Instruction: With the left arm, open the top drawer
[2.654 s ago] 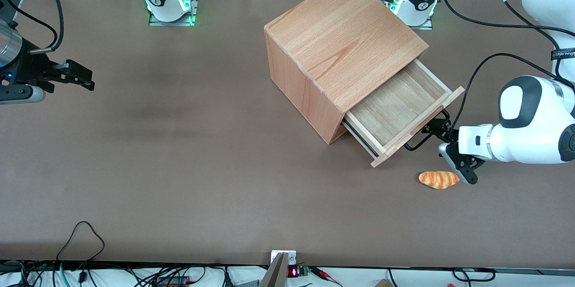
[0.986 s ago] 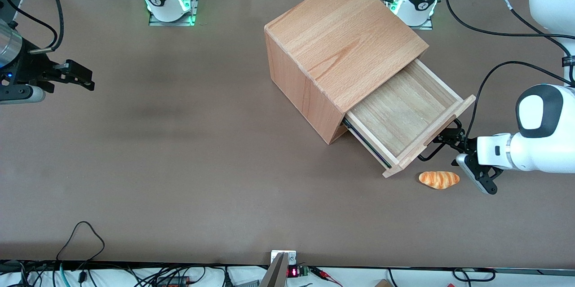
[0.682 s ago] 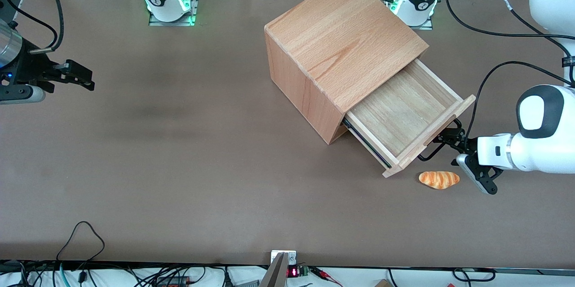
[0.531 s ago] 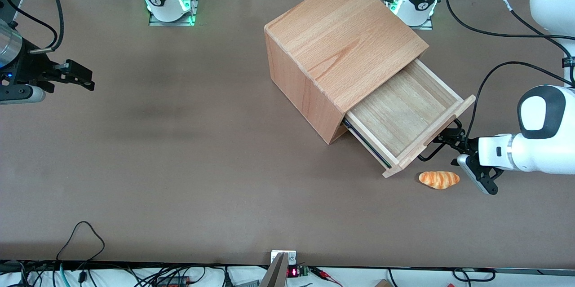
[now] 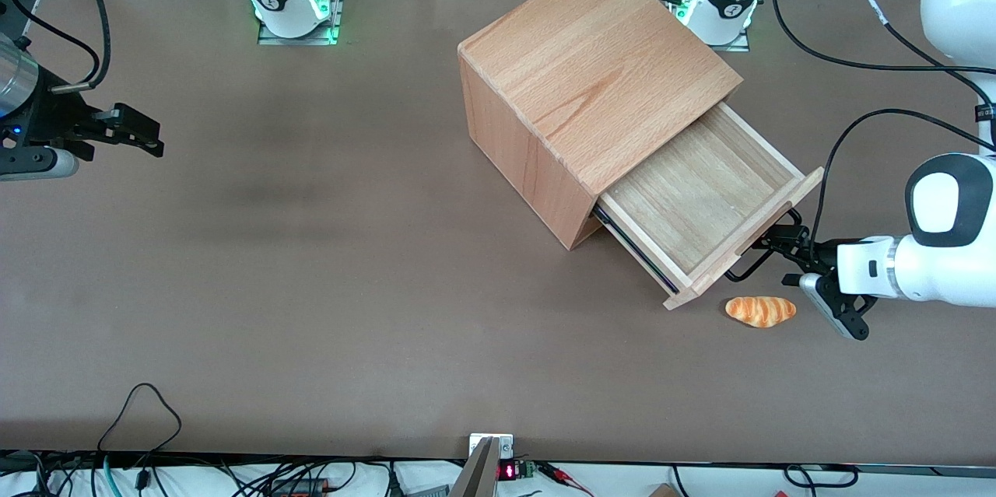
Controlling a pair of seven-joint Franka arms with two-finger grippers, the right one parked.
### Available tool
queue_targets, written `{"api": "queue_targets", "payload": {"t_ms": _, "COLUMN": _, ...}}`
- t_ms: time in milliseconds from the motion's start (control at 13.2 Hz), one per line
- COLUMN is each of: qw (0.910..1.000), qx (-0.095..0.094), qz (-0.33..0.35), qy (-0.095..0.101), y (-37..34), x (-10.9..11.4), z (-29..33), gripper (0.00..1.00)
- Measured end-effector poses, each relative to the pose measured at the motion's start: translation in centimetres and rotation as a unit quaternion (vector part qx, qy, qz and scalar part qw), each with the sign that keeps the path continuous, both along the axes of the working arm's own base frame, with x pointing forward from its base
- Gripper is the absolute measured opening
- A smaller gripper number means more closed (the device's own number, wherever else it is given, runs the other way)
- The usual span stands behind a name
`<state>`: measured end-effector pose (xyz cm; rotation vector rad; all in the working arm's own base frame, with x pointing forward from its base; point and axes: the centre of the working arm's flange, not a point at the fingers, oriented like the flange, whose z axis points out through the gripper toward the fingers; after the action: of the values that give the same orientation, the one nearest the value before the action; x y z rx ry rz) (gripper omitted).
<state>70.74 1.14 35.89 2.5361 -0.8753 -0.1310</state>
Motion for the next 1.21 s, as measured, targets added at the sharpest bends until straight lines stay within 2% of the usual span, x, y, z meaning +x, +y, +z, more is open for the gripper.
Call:
{"api": "queue_targets", "payload": {"t_ms": 227, "qw": 0.9999, "qx": -0.004, "qz": 0.008, "qy": 0.008, "y": 1.2, "x": -0.2, "z": 0.4, "gripper": 1.00}}
{"api": "queue_targets", "payload": {"t_ms": 910, "qw": 0.9999, "qx": -0.007, "qz": 0.008, "qy": 0.011, "y": 2.6, "x": -0.2, "z": 2.9, "gripper": 1.00}}
{"api": "queue_targets", "payload": {"t_ms": 1213, "qw": 0.9998, "qx": -0.003, "qz": 0.012, "qy": 0.013, "y": 3.0, "x": -0.4, "z": 5.9, "gripper": 1.00}}
